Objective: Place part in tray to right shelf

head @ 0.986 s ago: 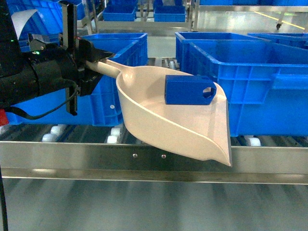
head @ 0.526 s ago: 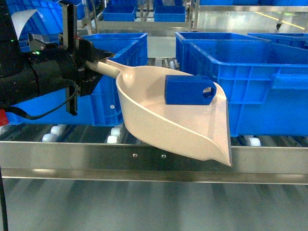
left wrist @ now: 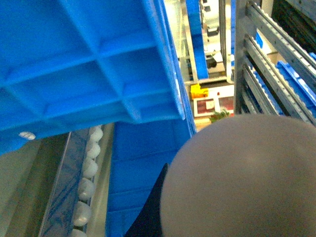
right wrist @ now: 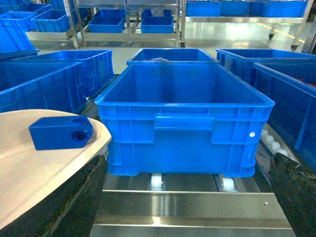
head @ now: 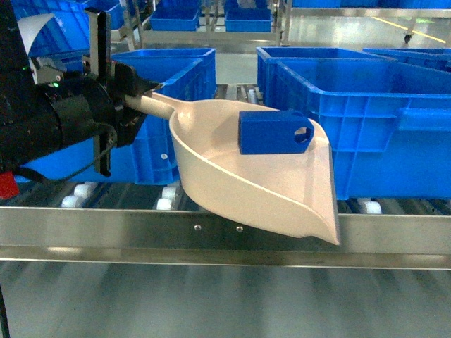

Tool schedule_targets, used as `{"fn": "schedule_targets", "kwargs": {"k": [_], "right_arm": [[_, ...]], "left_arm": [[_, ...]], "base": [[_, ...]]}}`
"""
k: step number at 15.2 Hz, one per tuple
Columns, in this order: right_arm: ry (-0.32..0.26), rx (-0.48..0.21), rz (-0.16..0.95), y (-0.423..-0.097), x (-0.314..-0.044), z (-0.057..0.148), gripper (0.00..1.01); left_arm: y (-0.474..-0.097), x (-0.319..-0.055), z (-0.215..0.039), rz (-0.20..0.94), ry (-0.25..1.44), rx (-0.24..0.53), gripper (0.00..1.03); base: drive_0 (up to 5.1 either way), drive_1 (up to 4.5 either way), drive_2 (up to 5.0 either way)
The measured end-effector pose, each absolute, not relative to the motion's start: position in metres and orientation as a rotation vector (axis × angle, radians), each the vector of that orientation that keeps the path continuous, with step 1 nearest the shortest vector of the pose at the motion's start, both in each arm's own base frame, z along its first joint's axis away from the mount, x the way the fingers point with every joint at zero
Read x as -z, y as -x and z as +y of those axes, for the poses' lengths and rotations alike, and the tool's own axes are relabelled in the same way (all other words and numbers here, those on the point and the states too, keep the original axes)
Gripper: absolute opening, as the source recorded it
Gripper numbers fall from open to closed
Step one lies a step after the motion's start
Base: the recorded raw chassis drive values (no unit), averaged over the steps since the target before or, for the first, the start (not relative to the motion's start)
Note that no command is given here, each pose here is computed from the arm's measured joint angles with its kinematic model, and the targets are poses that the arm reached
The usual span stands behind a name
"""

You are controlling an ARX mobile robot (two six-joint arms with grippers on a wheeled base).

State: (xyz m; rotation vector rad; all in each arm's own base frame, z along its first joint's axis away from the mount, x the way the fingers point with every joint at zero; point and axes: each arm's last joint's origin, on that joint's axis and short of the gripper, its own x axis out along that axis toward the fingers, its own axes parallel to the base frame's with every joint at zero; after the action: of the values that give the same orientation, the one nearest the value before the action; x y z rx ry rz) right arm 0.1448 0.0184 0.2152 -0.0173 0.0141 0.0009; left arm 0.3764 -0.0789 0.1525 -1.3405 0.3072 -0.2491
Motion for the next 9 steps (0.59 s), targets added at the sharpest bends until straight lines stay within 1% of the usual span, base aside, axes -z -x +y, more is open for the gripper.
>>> {"fn": "schedule_targets", "kwargs": {"k": [1,2,4,5,7,9], "right_arm": [[0.017,-0.001,0.014,-0.145,-0.215,0.018,0.98],[0.017,0.0,0.014,-0.145,-0.215,0.018,0.98],[0.017,0.0,0.014,-0.145,-0.215,0.018,0.98],[0.017,0.0,0.015,-0.145,-0.215,0.018,0.98],[0.017,-0.001,0.014,-0.145,-0.215,0.018,0.98],[0.017,-0.001,0.014,-0.145,-0.215,0.018,0.98]], "left_arm": [[-0.368,-0.152,-0.081,0.295,1.35,0.22,0.13],[-0.36,-0.154,-0.081,0.277,1.35,0.211,0.13],[-0.344,-0.158,-0.076,0.225,1.37,0.15,0.13],[-0.336,-0.16,-0.073,0.213,1.369,0.134,0.13],[-0.32,-0.175,-0.07,0.184,1.367,0.143,0.13],[-0.311,-0.204,-0.068,0.099,1.344,0.219,0.13]], "base": [[0.0,0.0,0.0],[0.0,0.0,0.0],[0.0,0.0,0.0],[0.0,0.0,0.0],[0.0,0.0,0.0],[0.0,0.0,0.0]]}}
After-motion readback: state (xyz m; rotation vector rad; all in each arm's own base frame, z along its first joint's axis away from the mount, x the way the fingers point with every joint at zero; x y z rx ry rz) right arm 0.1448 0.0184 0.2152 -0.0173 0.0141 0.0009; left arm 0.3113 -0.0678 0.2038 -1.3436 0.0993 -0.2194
